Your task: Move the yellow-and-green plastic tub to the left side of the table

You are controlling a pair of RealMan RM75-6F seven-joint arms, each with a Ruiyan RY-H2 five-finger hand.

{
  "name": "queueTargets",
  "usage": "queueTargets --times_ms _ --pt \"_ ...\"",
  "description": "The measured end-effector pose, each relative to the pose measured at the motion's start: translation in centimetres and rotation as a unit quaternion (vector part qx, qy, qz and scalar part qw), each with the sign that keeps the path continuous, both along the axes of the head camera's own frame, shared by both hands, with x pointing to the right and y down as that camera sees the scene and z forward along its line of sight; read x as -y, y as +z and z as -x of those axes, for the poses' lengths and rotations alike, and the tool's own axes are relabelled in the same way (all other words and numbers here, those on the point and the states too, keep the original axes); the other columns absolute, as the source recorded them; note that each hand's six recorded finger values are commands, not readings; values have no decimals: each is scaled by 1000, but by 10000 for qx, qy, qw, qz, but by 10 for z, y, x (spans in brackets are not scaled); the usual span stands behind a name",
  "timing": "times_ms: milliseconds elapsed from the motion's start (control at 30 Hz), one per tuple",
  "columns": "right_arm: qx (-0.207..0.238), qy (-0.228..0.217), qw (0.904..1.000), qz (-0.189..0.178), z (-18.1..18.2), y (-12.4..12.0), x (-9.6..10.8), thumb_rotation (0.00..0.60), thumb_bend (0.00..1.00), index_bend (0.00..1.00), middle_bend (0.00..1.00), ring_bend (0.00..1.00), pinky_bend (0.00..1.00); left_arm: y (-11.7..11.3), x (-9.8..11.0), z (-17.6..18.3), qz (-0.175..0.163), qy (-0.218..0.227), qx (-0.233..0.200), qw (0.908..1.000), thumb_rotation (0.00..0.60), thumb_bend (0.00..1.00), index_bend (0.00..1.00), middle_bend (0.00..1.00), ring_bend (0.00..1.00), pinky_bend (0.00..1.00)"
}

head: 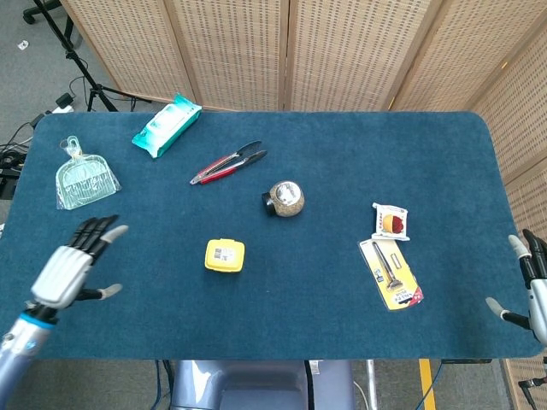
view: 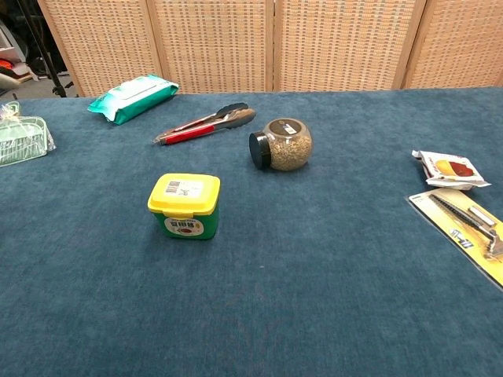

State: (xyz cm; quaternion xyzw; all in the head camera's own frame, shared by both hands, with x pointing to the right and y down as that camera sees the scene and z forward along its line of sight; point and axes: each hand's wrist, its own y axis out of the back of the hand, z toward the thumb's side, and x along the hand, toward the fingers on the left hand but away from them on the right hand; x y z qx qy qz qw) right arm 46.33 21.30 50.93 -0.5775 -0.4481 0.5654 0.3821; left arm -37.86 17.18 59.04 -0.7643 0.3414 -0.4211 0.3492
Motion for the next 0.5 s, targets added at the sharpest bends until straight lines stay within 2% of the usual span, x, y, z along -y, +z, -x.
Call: queueTargets --times_ms 100,233,367,500 --pt "2 16 10000 24 -1 1 0 600 0 0 0 0 0 13 4 -33 221 370 -30 9991 600 0 0 0 0 0" --pt "17 44 10000 57 -3 2 2 600 0 0 0 0 0 33 8 -75 345 730 188 9966 600 0 0 0 0 0" --pt "51 91 9999 63 -6 2 3 600 0 0 0 0 0 54 11 -111 564 854 382 9940 600 0 0 0 0 0" --pt "126 149 9998 49 -9 0 5 600 0 0 0 0 0 76 9 -149 864 817 366 9922 600 0 0 0 0 0"
